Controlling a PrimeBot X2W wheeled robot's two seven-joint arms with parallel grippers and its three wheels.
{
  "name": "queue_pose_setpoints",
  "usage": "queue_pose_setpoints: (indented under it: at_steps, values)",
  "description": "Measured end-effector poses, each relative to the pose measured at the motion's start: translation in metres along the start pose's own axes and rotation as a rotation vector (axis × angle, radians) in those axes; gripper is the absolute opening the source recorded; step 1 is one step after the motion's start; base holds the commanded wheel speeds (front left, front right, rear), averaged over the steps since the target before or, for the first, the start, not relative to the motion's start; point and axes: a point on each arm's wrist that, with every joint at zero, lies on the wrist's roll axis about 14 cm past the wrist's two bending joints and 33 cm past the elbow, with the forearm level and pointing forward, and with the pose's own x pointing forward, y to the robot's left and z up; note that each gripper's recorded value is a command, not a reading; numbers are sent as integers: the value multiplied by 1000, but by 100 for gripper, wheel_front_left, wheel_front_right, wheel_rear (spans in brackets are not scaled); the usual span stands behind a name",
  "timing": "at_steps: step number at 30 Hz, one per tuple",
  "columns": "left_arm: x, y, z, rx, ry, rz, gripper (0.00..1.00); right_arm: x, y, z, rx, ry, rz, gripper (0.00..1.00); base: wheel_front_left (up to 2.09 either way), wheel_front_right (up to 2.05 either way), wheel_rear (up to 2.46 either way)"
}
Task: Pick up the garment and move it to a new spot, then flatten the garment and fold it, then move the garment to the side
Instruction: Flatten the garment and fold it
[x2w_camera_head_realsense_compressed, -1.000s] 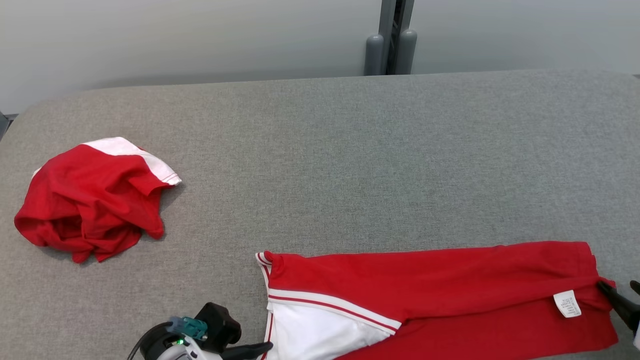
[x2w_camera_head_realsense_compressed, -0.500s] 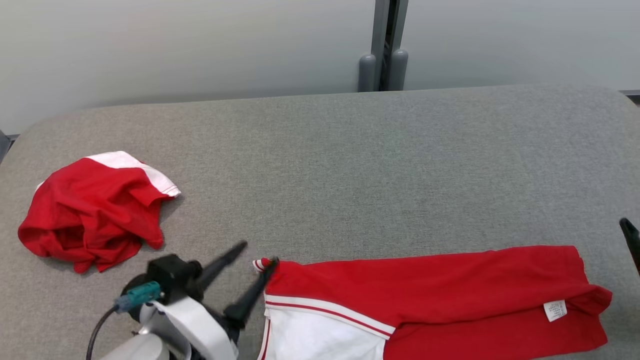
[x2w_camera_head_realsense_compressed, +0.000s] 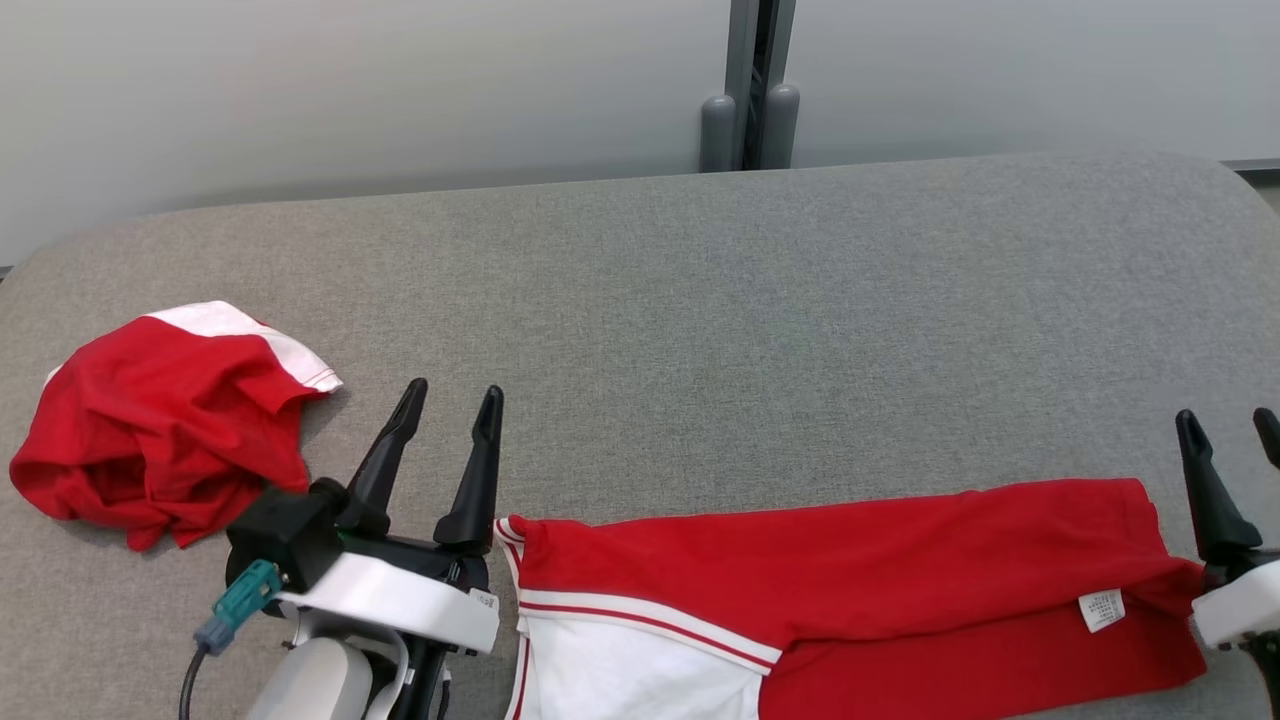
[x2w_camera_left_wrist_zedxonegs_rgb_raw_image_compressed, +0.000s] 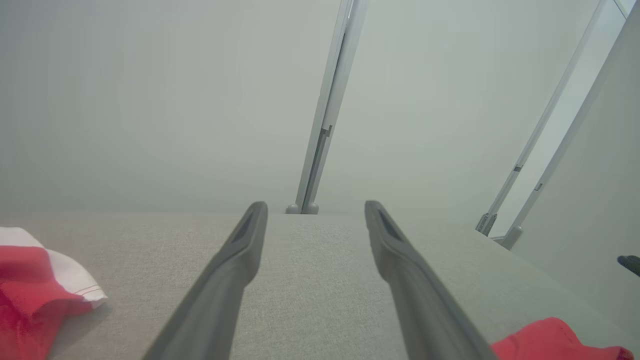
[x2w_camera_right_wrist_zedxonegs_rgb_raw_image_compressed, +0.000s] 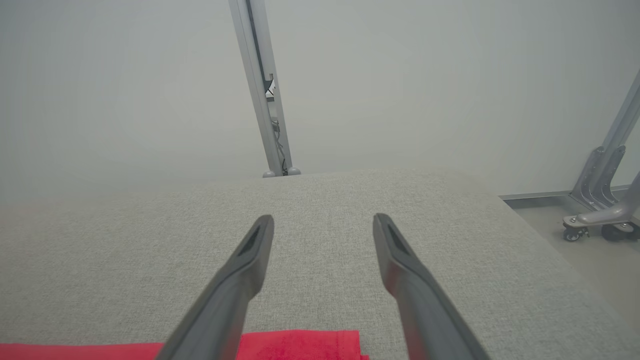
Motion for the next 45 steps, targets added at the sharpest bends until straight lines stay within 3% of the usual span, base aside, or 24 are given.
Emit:
queue_pose_setpoints:
  at_steps: [3,15,28,43,44,45]
  values:
    - [-6,13,0,-33,-31,82,100,-4,3,-6,15,-2,-16,100,0,0,0]
    - [-23,8,-34,-27,62,56,100,-22,-6,-57,88,123,-112,100,0,0,0]
    - [-19,24,-28,-4,45,89,100,-36,-12,-123,185,328,-204,100,0,0,0]
    - [-19,23,-24,3,35,85,100,-46,-6,-136,248,364,-228,100,0,0,0]
    - [-19,22,-24,3,35,84,100,-46,-6,-136,248,364,-226,84,0,0,0]
    - [-19,22,-24,3,35,83,100,-46,-5,-137,249,365,-225,45,0,0,0]
